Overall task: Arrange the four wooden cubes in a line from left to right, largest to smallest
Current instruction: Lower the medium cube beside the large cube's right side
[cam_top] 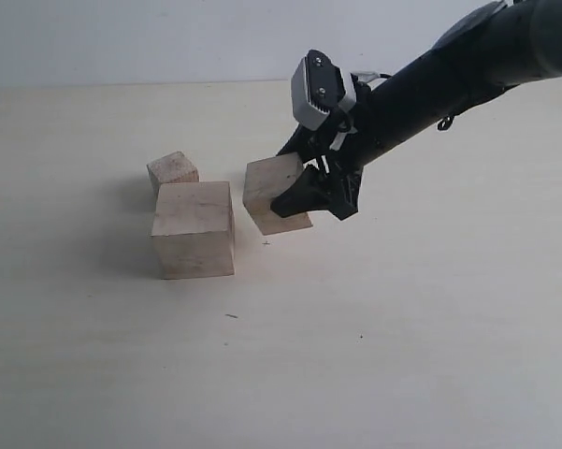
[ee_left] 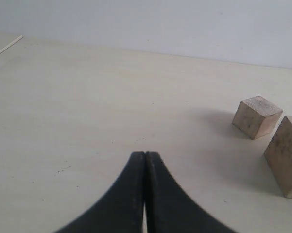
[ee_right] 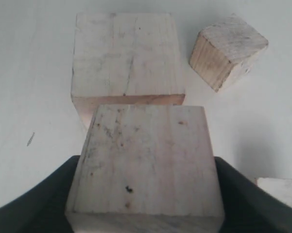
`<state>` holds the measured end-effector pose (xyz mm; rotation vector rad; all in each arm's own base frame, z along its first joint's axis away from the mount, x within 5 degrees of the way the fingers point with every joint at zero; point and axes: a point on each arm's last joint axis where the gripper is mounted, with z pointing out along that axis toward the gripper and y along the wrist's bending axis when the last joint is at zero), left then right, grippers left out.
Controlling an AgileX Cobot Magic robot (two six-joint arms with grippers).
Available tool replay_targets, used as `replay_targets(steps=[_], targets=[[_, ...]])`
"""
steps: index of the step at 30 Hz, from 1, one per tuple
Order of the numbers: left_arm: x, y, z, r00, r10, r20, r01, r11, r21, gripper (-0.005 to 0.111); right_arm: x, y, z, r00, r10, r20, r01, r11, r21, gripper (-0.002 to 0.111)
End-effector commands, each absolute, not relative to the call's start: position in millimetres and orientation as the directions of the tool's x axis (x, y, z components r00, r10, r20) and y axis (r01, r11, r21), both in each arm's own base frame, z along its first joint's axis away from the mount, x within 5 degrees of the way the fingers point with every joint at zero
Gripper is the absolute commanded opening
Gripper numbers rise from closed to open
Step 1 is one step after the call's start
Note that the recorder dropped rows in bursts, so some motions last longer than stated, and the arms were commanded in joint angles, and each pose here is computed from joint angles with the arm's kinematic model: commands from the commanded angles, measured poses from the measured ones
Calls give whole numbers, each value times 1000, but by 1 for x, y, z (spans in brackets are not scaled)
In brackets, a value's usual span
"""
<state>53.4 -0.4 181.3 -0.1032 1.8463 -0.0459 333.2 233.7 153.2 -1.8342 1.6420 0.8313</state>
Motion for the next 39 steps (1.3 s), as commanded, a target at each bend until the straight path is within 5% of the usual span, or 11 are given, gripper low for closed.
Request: replay_targets(steps=[1, 9, 31, 35, 39], targets=[[53, -1, 181, -261, -96, -961, -43, 995, -87, 0, 332, 236, 136, 18, -654, -756, -992, -109, 71, 0], [53, -1, 181, -261, -96, -961, -43, 995, -87, 0, 325, 237, 120, 114, -595, -796, -962, -265, 60, 0], [53, -1, 181, -261, -96, -961, -43, 995, -87, 0, 334, 237, 74, 20, -657, -753, -983, -152, 107, 1], [53, -1, 181, -261, -96, -961, -43, 995, -87, 0, 334, 237, 74, 20, -657, -753, -983, -152, 107, 13], [53, -1, 181, -261, -96, -961, -43, 995, -87, 0, 334, 237, 75, 20, -656, -755, -983, -150, 105, 39]])
